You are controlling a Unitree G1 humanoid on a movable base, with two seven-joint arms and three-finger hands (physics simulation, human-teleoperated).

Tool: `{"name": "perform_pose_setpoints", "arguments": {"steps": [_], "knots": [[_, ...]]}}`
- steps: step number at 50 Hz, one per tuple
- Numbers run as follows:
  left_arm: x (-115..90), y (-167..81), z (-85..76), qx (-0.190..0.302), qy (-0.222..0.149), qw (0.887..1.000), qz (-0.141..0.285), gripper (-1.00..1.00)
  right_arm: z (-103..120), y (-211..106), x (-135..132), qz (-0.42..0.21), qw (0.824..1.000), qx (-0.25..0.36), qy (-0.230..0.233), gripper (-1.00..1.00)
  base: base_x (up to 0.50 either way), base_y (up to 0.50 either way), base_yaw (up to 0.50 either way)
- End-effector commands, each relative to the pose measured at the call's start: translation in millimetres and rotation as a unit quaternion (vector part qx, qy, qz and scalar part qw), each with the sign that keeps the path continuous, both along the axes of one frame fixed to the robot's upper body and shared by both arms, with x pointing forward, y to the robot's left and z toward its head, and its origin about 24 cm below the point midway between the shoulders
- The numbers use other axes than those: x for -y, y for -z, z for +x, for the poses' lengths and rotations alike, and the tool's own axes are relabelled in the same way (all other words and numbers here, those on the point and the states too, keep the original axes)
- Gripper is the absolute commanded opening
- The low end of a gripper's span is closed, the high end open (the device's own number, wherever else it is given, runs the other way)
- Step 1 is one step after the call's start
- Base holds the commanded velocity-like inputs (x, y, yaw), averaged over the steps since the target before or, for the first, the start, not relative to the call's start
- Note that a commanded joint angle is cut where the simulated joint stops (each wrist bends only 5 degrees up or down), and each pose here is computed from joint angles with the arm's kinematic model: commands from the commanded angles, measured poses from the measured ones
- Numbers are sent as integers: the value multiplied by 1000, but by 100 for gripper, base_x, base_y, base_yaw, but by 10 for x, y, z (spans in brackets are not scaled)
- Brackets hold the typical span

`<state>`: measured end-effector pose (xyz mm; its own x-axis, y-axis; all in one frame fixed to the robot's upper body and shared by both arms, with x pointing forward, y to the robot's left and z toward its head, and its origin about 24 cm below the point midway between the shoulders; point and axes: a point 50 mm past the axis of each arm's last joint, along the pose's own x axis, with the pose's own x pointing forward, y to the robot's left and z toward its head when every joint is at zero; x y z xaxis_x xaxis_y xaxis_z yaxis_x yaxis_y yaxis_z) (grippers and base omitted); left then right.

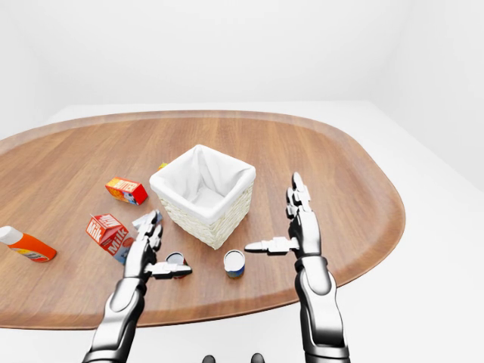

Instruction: Pick up the tomato sauce, and put it in the basket.

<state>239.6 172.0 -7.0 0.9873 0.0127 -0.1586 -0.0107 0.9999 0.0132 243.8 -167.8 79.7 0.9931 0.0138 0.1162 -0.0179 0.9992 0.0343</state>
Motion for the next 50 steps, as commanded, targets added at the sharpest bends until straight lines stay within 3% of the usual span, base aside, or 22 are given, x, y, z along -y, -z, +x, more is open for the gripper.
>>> {"name": "perform_pose_setpoints", "arguments": {"steps": [1,30,33,40,43,48,50], "knots": [[-4,32,2,-7,-2,1000,0,100,0,15,-4,0,1000,-3,-1,100,0,0,0],[-15,150,35,-35,-2,999,3,100,12,24,-4,0,1000,-5,-1,100,0,0,0],[-19,282,25,-66,-2,998,0,100,14,29,-3,0,1000,-6,-1,100,0,0,0],[-37,183,48,-44,-3,999,5,100,15,19,3,0,1000,-4,1,100,0,0,0],[-55,298,48,-72,-6,997,3,100,11,4,5,0,1000,-1,1,100,0,0,0],[-61,202,56,-49,-7,999,6,100,22,13,18,1,1000,-3,3,100,0,0,0],[-68,267,53,-65,-8,998,5,100,24,17,19,1,1000,-4,3,100,0,0,0]]}}
